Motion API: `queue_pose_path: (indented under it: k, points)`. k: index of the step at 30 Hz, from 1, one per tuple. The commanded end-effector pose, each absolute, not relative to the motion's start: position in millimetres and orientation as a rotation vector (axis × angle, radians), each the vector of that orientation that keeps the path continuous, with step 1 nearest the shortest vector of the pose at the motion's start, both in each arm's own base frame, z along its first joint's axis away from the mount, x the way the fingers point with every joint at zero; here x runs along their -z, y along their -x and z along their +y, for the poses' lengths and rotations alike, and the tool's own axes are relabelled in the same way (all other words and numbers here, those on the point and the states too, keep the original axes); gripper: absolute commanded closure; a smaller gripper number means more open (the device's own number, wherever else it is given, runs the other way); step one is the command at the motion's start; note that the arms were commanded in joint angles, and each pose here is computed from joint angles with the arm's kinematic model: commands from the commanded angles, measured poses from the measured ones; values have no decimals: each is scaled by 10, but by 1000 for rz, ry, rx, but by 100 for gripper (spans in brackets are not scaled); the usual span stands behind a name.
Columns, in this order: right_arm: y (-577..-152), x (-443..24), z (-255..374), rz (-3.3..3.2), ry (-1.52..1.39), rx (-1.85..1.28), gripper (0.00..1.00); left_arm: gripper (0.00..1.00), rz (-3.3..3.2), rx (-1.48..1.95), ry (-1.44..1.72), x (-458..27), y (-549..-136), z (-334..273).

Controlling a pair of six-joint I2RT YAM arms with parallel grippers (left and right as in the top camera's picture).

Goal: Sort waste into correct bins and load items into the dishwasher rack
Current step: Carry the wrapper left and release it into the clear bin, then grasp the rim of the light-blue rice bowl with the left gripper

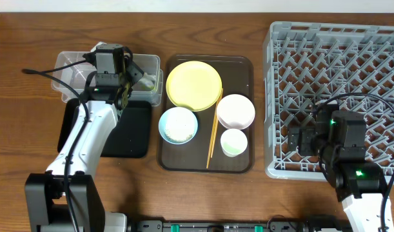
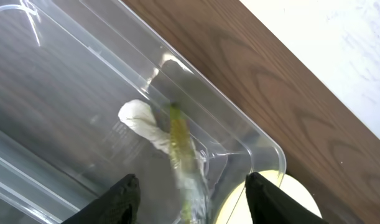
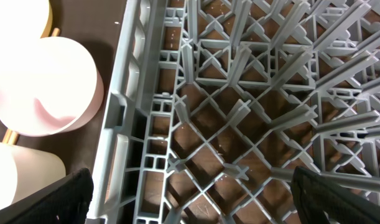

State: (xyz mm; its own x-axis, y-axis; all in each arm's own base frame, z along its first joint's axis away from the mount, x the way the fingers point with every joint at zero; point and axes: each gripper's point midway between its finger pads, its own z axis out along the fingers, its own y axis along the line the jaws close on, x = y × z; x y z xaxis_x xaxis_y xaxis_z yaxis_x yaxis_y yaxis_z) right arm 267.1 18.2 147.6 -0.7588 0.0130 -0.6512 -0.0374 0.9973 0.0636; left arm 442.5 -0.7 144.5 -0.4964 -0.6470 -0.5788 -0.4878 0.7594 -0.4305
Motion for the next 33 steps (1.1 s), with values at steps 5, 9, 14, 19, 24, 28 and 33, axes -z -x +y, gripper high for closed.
queue_pose_path:
  k: [5, 9, 14, 19, 24, 28, 33]
  points:
    - [-2699, -1558, 218, 2413, 23, -109, 1, 41, 2232, 251, 760, -1428, -4441, -34]
    - [-2700, -1559, 218, 2412, 23, -109, 1, 45, 2303, 292, 488, -1462, -4436, -304]
    - [-2701, -1561, 218, 2411, 23, -109, 1, 44, 2366, 293, 275, -1525, -4252, -667]
    - [-2704, -1562, 218, 2410, 23, -109, 1, 26, 2556, 286, 83, -1271, -3804, -1135]
    - [-2704, -1562, 218, 2410, 23, -109, 1, 14, 2694, 271, -100, -1093, -3389, -1478]
    - [-2703, -1561, 218, 2411, 23, -109, 1, 14, 2723, 283, -211, -1054, -3198, -1716]
    - [-2703, -1561, 219, 2411, 23, -109, 1, 17, 2725, 297, -308, -936, -3077, -1939]
